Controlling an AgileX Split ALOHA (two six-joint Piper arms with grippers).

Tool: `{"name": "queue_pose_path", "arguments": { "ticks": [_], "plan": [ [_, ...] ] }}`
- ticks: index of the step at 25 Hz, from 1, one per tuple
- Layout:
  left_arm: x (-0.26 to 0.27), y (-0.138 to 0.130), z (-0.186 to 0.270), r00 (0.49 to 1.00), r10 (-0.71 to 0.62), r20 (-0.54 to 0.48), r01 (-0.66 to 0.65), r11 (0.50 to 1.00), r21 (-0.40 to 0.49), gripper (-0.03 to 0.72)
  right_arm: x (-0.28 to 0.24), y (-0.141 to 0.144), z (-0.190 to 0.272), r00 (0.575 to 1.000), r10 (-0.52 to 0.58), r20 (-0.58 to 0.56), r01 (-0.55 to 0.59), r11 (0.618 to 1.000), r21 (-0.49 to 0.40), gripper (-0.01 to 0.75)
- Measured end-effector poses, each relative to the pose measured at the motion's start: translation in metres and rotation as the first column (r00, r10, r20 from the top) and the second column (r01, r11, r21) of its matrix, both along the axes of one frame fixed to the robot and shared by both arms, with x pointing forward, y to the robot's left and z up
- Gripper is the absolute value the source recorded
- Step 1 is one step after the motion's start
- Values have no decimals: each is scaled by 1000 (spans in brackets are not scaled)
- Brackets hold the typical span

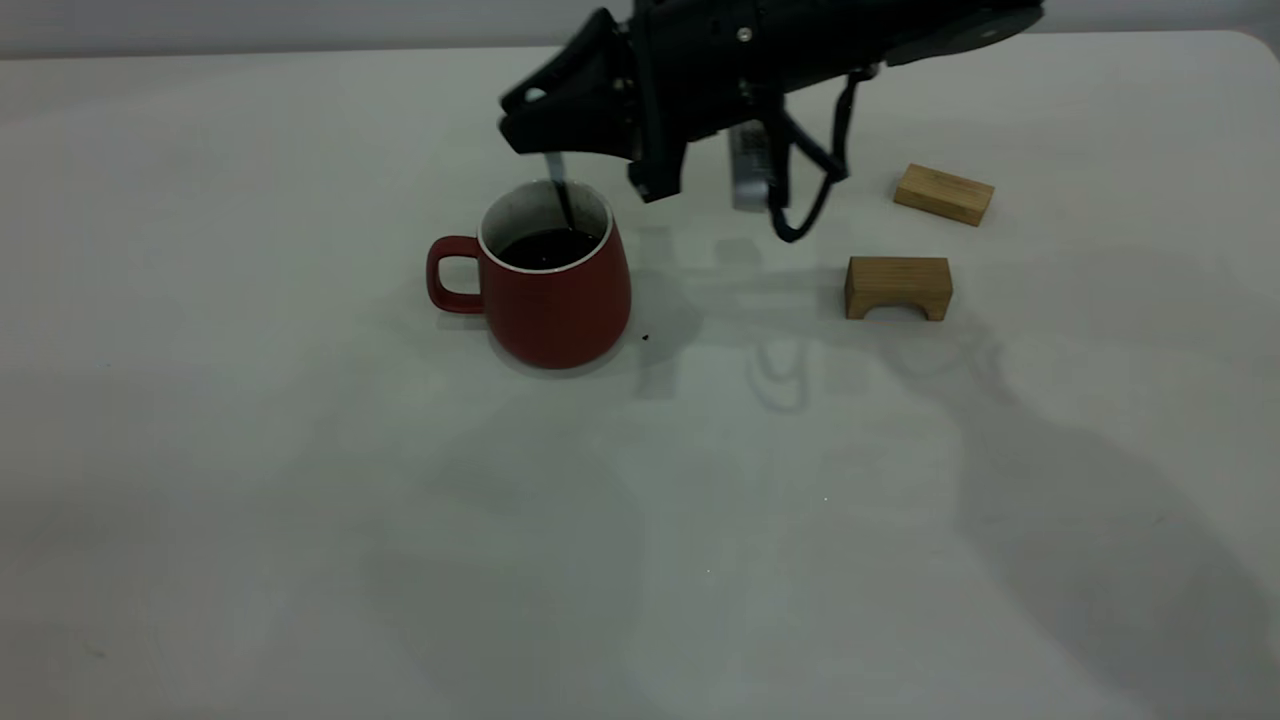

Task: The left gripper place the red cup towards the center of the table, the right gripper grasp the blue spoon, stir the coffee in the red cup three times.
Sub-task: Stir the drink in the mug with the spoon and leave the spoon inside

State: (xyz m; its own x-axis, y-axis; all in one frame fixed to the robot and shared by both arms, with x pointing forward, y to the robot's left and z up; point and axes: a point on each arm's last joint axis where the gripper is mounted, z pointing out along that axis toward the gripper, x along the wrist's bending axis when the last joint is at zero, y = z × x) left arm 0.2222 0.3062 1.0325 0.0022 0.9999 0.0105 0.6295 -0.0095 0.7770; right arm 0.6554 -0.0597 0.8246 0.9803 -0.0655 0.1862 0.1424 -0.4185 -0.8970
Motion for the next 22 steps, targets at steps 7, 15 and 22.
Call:
{"name": "queue_pose_path", "arguments": {
  "ticks": [7, 15, 22],
  "plan": [
    [0, 0, 0, 1000, 0, 0, 0, 1000, 0, 246, -7, 8, 2, 979, -34, -201, 45, 998, 47, 109],
    [0, 0, 0, 1000, 0, 0, 0, 1000, 0, 246, -1, 7, 5, 998, 9, 68, -13, 998, 59, 109],
    [0, 0, 0, 1000, 0, -1, 0, 1000, 0, 246, 2, -9, 0, 997, -14, -78, 15, 1000, 18, 109]
  ]
}}
